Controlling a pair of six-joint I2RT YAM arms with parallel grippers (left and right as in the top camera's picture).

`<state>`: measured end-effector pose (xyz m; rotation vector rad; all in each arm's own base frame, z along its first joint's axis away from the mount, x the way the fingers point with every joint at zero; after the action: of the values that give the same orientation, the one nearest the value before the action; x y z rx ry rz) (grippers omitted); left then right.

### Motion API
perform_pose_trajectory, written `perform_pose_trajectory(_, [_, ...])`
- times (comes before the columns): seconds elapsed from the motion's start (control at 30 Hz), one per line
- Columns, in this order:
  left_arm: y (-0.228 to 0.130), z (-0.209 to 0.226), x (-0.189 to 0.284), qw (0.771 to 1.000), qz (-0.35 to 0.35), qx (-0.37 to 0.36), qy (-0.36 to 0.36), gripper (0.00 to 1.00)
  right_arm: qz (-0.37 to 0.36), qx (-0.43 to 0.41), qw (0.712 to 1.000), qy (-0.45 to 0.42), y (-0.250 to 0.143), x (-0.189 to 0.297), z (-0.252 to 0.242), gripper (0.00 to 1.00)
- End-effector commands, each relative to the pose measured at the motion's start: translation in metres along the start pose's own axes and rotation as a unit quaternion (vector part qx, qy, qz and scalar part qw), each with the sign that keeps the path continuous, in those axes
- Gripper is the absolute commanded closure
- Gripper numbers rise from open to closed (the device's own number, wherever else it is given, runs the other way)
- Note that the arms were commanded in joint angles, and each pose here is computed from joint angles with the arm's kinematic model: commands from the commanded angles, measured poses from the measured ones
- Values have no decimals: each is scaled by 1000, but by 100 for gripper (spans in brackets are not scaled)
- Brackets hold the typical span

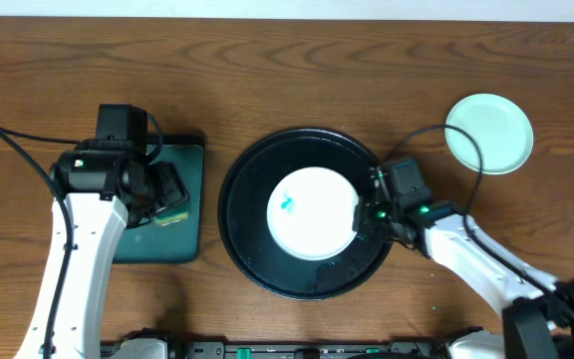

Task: Clean dirty plates on tray and stack at the side
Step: 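Grasp the sponge with the left gripper and lift it from the water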

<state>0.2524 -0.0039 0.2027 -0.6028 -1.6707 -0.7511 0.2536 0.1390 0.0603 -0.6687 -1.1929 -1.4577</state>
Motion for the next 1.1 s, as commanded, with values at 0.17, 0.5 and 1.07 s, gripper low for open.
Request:
perform_pose_trajectory(0.17, [20,-5,-43,998,3,-16,57,45,20,32,999,19,-4,-20,5,98])
perform_pose_trajectory(0.5, [32,-6,-120,992,57,10,111,68,20,36,999,20,-4,-20,6,98])
perform_pose_trajectory(1.07, [55,-11,-139,998,36,10,52,66,18,36,999,21,-3,-20,6,98])
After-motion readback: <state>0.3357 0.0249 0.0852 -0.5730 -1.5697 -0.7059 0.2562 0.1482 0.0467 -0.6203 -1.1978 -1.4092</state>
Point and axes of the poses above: each gripper's point midway between its finger pads, its own x axis back along the fingers, its own z axis along the line the jaws close on, y = z × x, the point moved 5 cm from there along x, back along the fingers, and after that the axes turned 15 degrees about x, right-handed, at the moved point
